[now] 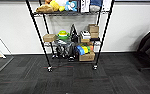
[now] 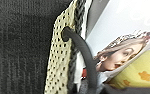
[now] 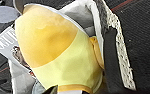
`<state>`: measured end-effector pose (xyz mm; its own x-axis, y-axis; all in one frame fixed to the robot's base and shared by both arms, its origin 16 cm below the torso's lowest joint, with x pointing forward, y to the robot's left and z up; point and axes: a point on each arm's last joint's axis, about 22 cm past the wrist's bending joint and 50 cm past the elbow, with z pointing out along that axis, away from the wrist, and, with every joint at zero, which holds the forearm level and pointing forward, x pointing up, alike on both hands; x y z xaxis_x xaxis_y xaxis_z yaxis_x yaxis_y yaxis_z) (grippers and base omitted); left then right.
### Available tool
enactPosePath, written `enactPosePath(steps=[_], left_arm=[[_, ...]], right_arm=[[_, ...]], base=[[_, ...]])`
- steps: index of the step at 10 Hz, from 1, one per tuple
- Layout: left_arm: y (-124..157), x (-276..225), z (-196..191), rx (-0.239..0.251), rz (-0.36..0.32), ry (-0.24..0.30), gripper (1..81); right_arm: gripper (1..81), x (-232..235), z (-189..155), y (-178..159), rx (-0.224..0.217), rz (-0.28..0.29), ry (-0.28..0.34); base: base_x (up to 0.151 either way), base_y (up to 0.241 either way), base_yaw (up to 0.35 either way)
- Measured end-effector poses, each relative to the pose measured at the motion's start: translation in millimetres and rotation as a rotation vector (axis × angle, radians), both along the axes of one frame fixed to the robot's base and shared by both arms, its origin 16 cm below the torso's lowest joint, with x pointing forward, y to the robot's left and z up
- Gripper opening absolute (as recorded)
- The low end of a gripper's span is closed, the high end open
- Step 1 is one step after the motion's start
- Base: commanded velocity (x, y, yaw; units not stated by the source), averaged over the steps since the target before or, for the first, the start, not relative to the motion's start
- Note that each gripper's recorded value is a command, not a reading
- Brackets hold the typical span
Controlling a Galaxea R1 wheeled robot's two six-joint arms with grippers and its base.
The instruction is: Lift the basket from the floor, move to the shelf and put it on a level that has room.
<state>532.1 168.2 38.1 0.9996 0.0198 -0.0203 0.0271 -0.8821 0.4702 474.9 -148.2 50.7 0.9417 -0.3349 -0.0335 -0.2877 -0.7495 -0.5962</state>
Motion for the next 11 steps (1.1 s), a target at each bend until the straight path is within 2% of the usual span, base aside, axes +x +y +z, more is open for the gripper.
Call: enactPosePath(steps=[2, 3, 5, 11], left_arm=[[5.1, -9.8, -0.7, -0.007, -0.01, 0.005, 1.0], [3.9, -10.1, 0.1, -0.01, -0.012, 0.006, 1.0], [6.4, -7.0, 0.5, -0.007, -0.01, -0.001, 1.0], [5.0, -9.2, -0.4, -0.008, -0.011, 0.002, 1.0]], right_arm=[[81.1, -0.4, 2.7, -11.0, -0.003, -0.005, -0.004], [1.0, -0.2, 2.8, -9.9, -0.004, 0.004, -0.011], [1.0, -2.8, 0.3, -16.8, -0.015, 0.0, -0.014], [1.0, -4.5, -0.2, -15.9, -0.014, 0.001, -0.013]], base=[[0.0, 0.0, 0.0], [0.0, 0.0, 0.0], [0.0, 0.0, 0.0], [0.0, 0.0, 0.0]])
